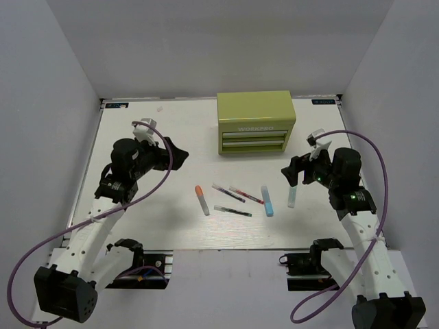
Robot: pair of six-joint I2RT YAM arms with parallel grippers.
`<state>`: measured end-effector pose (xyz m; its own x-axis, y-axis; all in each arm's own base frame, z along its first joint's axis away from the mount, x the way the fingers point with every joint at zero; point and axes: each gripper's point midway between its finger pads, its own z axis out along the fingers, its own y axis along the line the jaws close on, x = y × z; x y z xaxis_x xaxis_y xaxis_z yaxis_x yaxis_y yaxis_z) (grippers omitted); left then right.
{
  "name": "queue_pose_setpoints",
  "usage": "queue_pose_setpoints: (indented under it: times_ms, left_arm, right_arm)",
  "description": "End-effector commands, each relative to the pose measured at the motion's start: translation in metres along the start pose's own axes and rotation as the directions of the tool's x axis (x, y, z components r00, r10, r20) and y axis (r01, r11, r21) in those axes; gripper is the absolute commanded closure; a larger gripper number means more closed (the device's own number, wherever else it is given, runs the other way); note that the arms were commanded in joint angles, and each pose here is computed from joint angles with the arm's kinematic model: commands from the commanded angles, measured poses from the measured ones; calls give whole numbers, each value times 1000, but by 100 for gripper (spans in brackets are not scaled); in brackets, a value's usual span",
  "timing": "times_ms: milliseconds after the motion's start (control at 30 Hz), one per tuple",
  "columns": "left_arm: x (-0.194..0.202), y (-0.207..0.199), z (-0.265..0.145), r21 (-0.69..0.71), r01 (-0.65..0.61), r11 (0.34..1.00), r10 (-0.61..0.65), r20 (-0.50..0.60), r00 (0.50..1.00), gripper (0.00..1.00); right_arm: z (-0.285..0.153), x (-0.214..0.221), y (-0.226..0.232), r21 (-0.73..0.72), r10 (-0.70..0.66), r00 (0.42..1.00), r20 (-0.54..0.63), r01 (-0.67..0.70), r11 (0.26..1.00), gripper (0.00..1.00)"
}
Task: Sort the stationery into containers
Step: Open the drawer
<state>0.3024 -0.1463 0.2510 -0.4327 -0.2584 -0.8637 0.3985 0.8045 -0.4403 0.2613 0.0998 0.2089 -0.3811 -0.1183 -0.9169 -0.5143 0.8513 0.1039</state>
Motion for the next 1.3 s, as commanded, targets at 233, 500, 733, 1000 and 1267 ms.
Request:
queue_pose_setpoints:
  times_ms: [233,500,733,1000,1267]
  left_arm:
    - [48,-9,1,-52,-248,967,239,-145,960,1]
    - [38,-60,10,152,-200,968,211,-63,975,1]
    - [32,-65,18,156,-196,968,205,-40,978,2]
    - [42,-61,14,156,-178,972,186,-40,982,3]
    - [52,-63,19,176,-140,974,156,-83,984,3]
  right_arm:
    - [-3,10,-10,-37,-368,929,-26,367,929,10]
    - [-10,23,-30,-23,-604,790,-110,605,796,10]
    - [-2,41,21,-147,-794,565,224,825,545,33]
    - [41,33,-9,-32,-852,487,194,871,491,66]
    - [72,61,-52,140,-977,205,-55,971,196,55]
